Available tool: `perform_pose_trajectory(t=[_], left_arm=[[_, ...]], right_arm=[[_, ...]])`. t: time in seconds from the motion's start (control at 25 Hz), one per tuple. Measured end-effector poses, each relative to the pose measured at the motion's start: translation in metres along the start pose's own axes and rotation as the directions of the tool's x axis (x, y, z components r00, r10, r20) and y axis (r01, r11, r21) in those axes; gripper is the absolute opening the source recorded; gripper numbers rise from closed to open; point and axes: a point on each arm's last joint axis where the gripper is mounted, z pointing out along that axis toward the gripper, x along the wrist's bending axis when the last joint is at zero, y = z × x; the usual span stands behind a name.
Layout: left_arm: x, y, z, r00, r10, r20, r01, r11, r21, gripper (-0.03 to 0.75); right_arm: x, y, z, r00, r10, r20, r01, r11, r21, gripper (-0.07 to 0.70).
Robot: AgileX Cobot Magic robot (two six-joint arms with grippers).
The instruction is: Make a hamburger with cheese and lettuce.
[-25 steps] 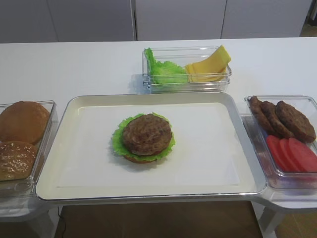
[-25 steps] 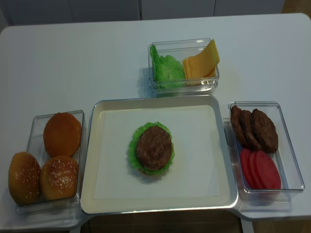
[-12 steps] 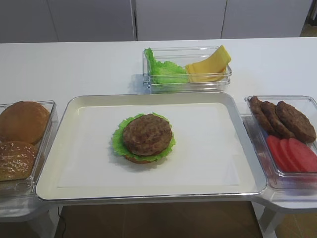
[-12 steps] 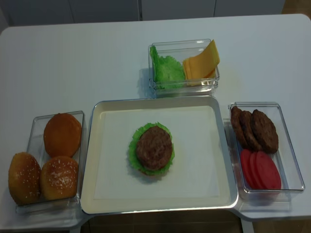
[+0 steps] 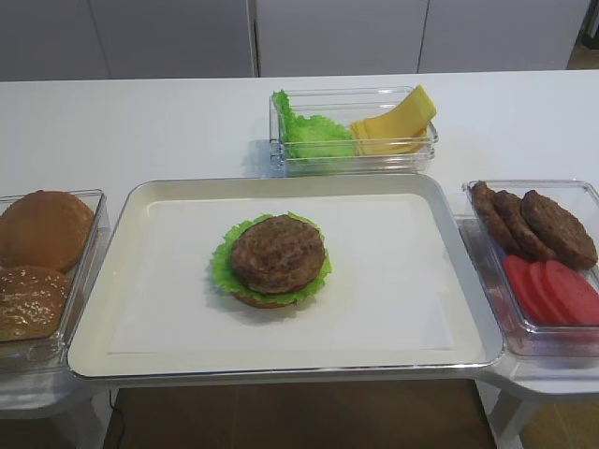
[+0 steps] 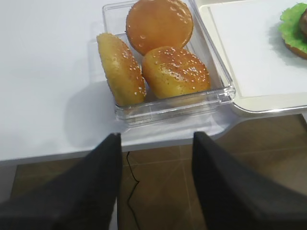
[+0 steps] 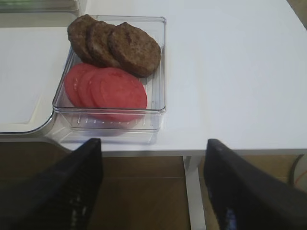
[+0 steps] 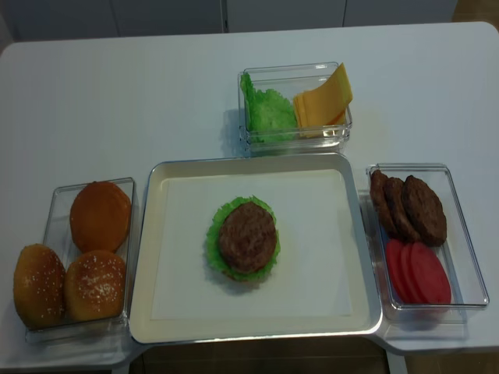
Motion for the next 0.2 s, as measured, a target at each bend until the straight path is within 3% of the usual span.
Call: perform_pose_trajectory(t=[0.2], left_arm=[[0.0, 0.0, 0.0, 1.0, 0.0, 0.0, 0.0, 1.0, 0.0, 0.359]], right_arm=[[0.0, 0.0, 0.0, 1.0, 0.0, 0.0, 0.0, 1.0, 0.0, 0.519]])
